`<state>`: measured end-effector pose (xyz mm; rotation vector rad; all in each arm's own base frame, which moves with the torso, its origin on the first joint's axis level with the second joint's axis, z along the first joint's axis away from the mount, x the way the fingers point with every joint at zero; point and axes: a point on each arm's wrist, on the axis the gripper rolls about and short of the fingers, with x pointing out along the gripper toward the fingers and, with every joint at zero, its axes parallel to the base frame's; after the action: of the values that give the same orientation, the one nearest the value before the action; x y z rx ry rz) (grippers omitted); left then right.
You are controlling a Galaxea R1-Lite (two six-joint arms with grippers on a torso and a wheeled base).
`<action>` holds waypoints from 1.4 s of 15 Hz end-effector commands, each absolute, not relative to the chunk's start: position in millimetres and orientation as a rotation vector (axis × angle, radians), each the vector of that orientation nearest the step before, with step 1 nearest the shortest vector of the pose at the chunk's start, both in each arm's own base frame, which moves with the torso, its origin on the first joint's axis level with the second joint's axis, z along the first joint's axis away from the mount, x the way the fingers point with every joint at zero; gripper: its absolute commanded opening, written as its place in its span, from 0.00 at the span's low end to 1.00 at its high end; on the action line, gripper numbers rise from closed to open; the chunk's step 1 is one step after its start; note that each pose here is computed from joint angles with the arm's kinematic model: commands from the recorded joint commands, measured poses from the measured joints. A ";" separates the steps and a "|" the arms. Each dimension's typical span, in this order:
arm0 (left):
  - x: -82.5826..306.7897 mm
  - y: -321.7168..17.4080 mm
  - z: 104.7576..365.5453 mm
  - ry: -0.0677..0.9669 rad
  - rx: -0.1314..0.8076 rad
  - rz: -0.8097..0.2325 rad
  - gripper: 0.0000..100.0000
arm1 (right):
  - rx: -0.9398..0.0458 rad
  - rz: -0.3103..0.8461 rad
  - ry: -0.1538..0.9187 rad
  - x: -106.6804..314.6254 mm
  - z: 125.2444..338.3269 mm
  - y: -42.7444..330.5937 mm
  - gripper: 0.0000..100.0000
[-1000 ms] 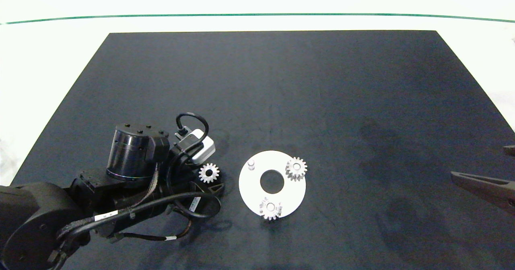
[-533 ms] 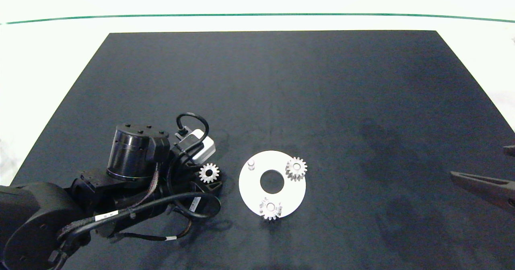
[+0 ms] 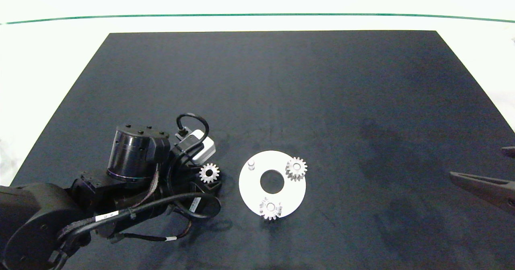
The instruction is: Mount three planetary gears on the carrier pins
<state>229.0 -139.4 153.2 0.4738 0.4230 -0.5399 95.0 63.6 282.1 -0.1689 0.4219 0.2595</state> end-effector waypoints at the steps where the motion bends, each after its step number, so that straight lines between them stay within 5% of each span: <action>1: 229.0 -139.9 152.7 0.423 0.476 -0.541 0.28 | -0.176 0.258 0.435 95.4 278.6 64.0 1.00; 12: 198.5 -140.7 185.7 0.315 0.467 -0.598 0.22 | -0.177 0.259 0.438 93.9 276.6 62.8 1.00; 21: 194.5 -169.8 185.3 0.306 0.503 -0.673 0.22 | -0.174 0.255 0.433 90.6 275.6 59.8 1.00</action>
<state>191.8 -164.2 187.8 0.4958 0.2991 -0.6627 91.0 60.3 276.1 -0.1729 0.4309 0.2581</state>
